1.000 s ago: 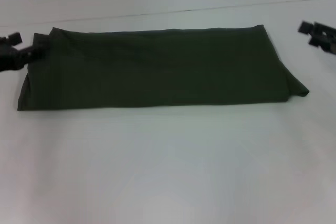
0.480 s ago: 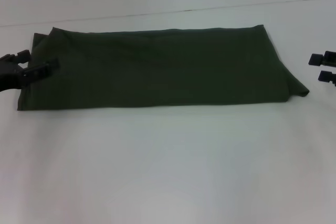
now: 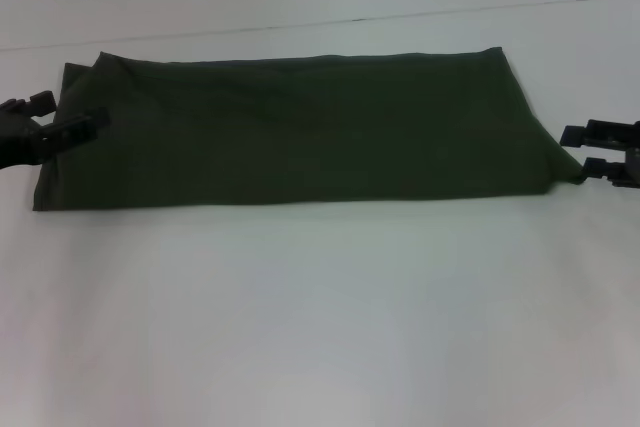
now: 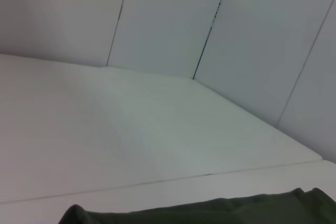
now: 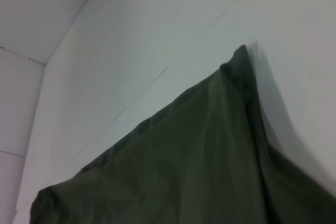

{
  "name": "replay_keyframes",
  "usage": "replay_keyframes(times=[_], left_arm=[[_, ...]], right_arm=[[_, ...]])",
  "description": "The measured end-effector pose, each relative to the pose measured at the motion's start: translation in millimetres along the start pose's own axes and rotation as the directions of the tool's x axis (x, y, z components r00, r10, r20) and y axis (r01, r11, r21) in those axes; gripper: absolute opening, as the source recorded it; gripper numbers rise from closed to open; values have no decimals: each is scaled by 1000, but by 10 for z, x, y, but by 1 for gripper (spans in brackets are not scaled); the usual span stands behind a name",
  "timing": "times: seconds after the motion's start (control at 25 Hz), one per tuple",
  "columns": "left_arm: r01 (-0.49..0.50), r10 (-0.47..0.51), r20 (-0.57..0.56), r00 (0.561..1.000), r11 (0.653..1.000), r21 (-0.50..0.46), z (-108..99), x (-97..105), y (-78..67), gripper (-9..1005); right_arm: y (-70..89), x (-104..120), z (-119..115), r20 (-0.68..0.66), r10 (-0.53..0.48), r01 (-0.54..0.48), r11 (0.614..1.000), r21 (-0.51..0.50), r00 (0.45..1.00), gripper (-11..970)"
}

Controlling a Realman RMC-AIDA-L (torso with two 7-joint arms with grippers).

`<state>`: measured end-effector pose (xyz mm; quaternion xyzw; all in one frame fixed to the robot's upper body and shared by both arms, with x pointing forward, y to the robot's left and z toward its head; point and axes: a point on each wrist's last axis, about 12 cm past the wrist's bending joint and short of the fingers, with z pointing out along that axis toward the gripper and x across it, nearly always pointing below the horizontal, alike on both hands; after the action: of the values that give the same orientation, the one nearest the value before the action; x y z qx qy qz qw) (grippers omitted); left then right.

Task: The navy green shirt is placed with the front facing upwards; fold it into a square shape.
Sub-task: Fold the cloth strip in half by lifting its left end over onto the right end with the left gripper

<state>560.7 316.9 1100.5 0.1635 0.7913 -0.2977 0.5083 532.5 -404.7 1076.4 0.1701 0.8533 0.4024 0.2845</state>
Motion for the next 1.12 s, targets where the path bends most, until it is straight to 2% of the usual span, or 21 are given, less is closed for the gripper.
replay_keyframes(times=[0.52,1.12], left_arm=[[-3,3,9,1000,1000,-17,6,-32,26,933],[-4,4,13,1000,1000,-26,12,-49,38,934]], right_arm=[[70,55,304,8,-33,33,999,19,999,778],[20,82,288,22,-34,33,999,34,999,763]])
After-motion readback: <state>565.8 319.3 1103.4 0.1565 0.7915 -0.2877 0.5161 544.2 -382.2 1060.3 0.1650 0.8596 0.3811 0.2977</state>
